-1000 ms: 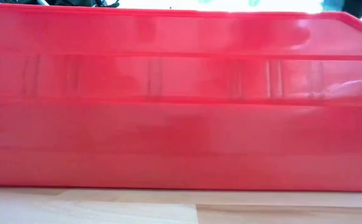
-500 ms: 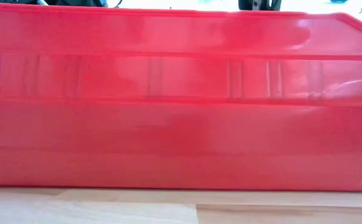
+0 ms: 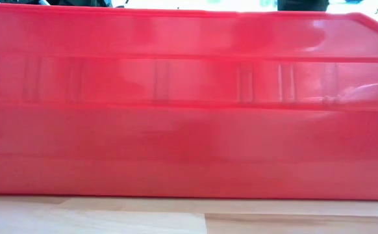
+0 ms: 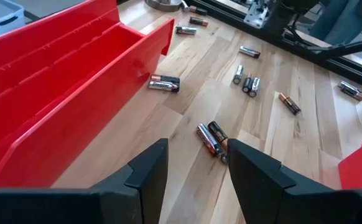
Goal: Sort batteries
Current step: Put the brown battery into the bottom red bin
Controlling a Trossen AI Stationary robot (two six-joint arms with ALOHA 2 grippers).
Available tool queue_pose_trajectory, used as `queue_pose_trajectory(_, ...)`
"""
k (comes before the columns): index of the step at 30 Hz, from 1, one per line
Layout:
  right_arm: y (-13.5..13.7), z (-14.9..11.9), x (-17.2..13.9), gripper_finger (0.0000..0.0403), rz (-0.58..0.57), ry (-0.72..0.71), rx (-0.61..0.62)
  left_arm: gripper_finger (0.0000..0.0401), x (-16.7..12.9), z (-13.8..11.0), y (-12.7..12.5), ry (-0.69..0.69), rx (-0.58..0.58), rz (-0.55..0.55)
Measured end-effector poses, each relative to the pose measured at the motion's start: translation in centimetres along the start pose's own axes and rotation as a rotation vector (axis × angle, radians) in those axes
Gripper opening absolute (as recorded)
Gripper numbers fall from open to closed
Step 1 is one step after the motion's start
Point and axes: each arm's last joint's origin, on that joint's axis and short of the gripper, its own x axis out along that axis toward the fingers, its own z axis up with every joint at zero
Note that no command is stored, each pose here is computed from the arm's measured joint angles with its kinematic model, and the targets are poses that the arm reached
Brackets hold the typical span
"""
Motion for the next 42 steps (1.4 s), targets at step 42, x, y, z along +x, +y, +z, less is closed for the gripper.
queue_pose_trajectory(42,-8.9,-18.4,3.0,0.0193,-0.402,0.473,1.025,0.0156,0.0,0.1,0.0,-0.011,-0.011,0.013)
